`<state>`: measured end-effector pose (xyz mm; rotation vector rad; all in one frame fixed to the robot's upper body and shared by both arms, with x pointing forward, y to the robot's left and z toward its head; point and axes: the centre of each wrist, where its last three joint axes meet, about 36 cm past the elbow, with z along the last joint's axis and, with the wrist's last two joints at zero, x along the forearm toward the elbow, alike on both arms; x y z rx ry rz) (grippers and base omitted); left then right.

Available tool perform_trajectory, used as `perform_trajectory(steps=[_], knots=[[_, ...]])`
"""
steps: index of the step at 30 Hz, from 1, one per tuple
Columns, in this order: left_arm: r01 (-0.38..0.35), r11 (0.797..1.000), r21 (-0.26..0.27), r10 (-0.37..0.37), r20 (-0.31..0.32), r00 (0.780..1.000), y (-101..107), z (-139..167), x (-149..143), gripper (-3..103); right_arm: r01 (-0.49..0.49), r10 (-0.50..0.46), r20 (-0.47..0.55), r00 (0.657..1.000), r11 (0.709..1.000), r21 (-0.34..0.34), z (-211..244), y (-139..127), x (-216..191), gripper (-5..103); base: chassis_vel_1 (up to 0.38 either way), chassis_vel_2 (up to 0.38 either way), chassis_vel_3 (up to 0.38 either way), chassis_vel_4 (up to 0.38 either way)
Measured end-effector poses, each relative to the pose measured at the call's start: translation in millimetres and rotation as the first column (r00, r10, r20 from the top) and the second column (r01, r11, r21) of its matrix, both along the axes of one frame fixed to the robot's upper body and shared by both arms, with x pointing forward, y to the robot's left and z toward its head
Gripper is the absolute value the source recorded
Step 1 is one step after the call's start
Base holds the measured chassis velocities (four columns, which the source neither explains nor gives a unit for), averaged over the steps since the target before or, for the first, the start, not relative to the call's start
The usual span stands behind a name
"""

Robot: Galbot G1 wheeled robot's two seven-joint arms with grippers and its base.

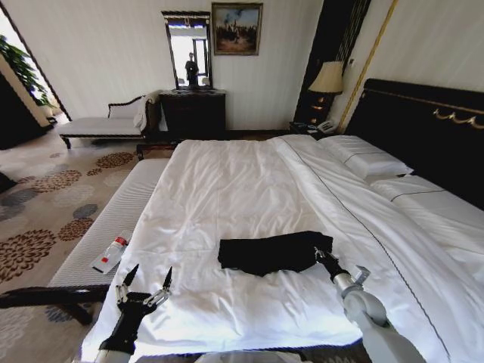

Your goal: Fold the clothes on the bed.

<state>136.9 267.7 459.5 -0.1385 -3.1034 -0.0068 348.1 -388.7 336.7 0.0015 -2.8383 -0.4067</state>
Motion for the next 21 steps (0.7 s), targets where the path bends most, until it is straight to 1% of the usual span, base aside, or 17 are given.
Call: perform_trajectory(steps=[3,5,7,10,11,13,15,16,17,20,21], knots=[[0.000,1.000,0.000,0.000,0.000,1.000,0,0,0,100,-0.038,0.038,0.012,0.999,0.999,-0.022,7,21,0,7,0.000,0.000,0.000,0.000],[0.000,1.000,0.000,0.000,0.000,1.000,0,0,0,100,-0.048,0.049,0.015,0.999,0.998,-0.030,9,25,0,7,0.000,0.000,0.000,0.000],[0.000,1.000,0.000,0.000,0.000,1.000,0,0,0,100,-0.095,0.098,0.027,0.995,0.992,-0.078,15,41,-2,7,0.000,0.000,0.000,0.000],[0.000,1.000,0.000,0.000,0.000,1.000,0,0,0,100,-0.143,0.149,0.034,0.988,0.980,-0.141,17,55,-3,7,0.000,0.000,0.000,0.000],[0.000,1.000,0.000,0.000,0.000,1.000,0,0,0,100,-0.143,0.149,0.034,0.988,0.980,-0.141,17,55,-3,7,0.000,0.000,0.000,0.000],[0.000,1.000,0.000,0.000,0.000,1.000,0,0,0,100,-0.168,0.175,0.040,0.984,0.975,-0.146,19,66,-1,7,0.000,0.000,0.000,0.000],[0.000,1.000,0.000,0.000,0.000,1.000,0,0,0,100,-0.181,0.188,0.038,0.982,0.974,-0.139,19,76,2,7,0.000,0.000,0.000,0.000],[0.000,1.000,0.000,0.000,0.000,1.000,0,0,0,100,-0.192,0.198,0.035,0.980,0.973,-0.130,19,85,6,7,0.000,0.000,0.000,0.000],[0.000,1.000,0.000,0.000,0.000,1.000,0,0,0,100,-0.192,0.198,0.035,0.980,0.973,-0.130,19,85,6,7,0.000,0.000,0.000,0.000],[0.000,1.000,0.000,0.000,0.000,1.000,0,0,0,100,-0.205,0.209,0.026,0.978,0.973,-0.105,16,104,16,7,0.000,0.000,0.000,0.000],[0.000,1.000,0.000,0.000,0.000,1.000,0,0,0,100,-0.214,0.216,0.024,0.976,0.973,-0.086,15,115,22,7,0.000,0.000,0.000,0.000]])
